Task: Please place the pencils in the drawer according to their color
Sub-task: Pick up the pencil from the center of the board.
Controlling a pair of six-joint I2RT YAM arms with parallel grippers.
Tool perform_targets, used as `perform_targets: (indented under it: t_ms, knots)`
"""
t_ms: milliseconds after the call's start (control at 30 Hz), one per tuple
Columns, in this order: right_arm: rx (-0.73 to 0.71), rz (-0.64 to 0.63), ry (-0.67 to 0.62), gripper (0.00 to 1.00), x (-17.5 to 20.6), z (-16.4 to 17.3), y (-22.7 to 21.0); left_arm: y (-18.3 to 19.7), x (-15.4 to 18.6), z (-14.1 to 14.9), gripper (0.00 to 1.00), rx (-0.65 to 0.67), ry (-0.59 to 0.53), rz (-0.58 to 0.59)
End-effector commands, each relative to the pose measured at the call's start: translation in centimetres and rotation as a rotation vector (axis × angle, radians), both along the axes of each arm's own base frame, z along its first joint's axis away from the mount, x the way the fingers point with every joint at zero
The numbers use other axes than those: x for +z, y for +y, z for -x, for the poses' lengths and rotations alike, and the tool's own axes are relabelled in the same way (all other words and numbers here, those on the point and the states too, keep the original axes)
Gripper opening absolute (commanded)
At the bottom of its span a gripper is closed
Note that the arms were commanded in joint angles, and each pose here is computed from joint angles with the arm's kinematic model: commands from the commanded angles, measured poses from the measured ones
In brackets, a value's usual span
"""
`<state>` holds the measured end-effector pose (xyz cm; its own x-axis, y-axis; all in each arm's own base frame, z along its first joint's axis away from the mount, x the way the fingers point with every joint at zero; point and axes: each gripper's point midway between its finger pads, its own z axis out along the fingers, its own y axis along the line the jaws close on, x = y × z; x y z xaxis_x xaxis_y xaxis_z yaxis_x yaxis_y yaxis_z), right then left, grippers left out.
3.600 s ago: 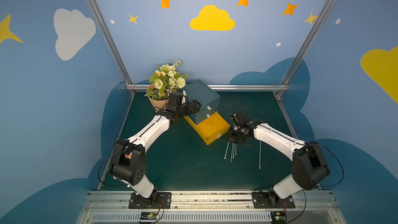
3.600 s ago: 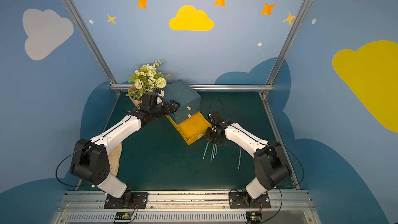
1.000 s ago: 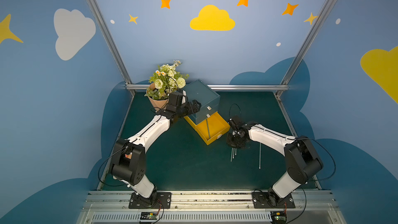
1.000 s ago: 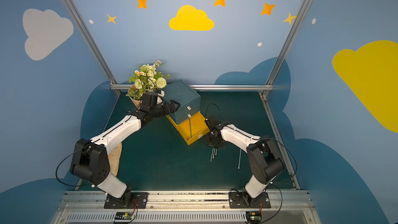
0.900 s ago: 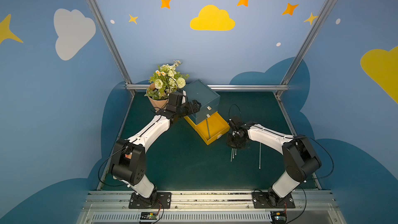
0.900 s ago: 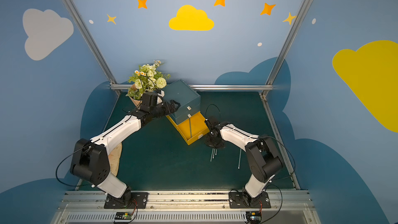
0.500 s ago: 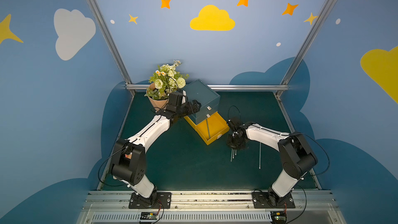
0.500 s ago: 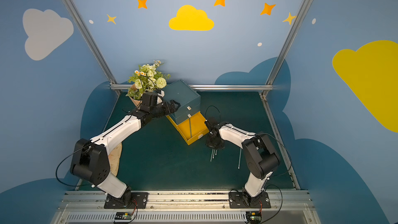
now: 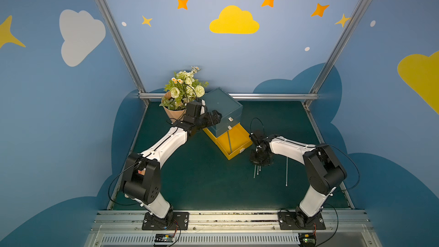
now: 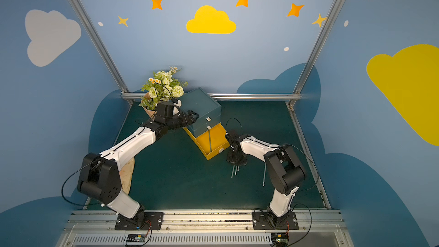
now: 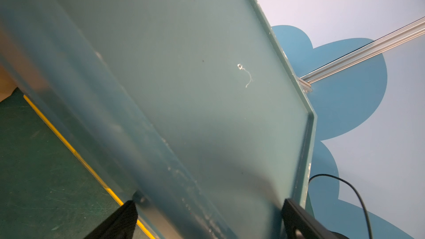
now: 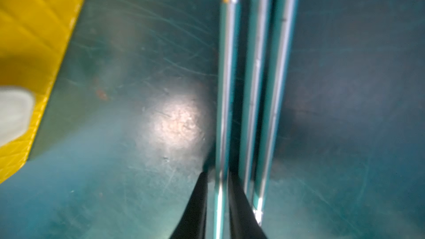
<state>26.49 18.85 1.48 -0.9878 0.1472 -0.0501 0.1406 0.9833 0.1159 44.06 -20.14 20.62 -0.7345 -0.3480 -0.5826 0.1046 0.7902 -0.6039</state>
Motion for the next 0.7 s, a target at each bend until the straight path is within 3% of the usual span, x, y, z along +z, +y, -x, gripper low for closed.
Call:
perform_targets:
  t_ms: [0, 200, 367, 667]
  knots:
    - [-0.002, 0.038, 0.022, 0.0, -1.4, 0.2, -0.7, 0.7, -6.4, 2.5, 1.0, -0.018, 0.186, -0.105]
    - [-0.014, -0.008, -0.018, 0.0, 0.4, 0.1, -0.3, 0.8, -6.5, 2.7, 1.0, -0.016, 0.187, -0.101]
    - [-0.025, -0.085, -0.101, 0.0, 4.3, -0.6, 0.5, 0.8, -6.6, 2.6, 1.0, -0.014, 0.189, -0.097]
    - [-0.022, -0.232, -0.251, 0.0, 11.7, -5.1, 3.8, 0.6, -6.7, 2.6, 1.0, -0.011, 0.191, -0.088]
